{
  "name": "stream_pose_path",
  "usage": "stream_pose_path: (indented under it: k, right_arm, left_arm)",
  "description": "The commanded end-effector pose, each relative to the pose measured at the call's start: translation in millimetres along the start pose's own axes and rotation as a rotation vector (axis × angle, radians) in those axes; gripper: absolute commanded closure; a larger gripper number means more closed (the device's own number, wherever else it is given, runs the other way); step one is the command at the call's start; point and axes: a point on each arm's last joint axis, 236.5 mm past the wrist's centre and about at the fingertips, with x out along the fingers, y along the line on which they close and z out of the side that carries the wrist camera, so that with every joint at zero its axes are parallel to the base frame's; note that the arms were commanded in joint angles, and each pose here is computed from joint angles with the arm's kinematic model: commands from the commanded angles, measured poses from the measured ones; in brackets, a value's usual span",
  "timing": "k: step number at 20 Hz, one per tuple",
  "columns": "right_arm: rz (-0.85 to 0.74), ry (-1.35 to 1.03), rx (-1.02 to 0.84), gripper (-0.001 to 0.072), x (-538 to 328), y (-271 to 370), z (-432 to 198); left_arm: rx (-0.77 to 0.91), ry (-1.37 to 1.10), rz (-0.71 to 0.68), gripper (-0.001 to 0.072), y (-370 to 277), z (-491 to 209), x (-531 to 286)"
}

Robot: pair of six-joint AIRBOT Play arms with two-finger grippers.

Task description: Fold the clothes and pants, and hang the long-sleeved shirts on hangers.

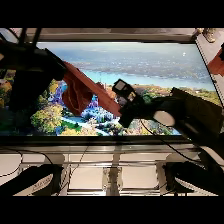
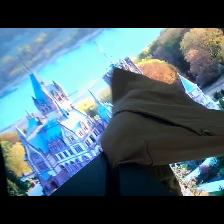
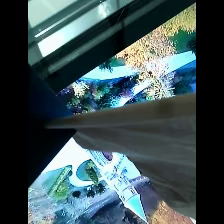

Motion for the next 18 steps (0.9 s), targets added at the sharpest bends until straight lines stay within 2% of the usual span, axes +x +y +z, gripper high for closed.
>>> stream_pose_path:
  k: [1,6,8,12,14,18]
  right_arm:
    - [0.007,-0.019,-0.020,0.0703,-64,8,-2]
    - [0.022,-0.154,-0.009,0.0704,-162,20,42]
    - [0.077,-0.230,-0.004,0.0704,-191,35,61]
    - [0.105,-0.333,0.059,0.0705,-227,42,87]
    - [0.113,-0.316,0.094,0.0706,-224,40,90]
    - [0.122,-0.100,0.136,0.0706,-171,33,70]
  left_arm:
    - [0.000,-0.080,0.034,0.0676,2,8,-38]
    - [-0.143,-0.195,-0.021,0.0676,-18,13,-93]
    - [-0.216,-0.157,-0.039,0.0677,-24,0,-102]
    - [-0.239,-0.003,-0.081,0.0676,-37,-34,-97]
    - [-0.239,0.093,-0.090,0.0676,-39,-50,-86]
    - [-0.242,0.305,-0.142,0.0676,-46,-76,-45]
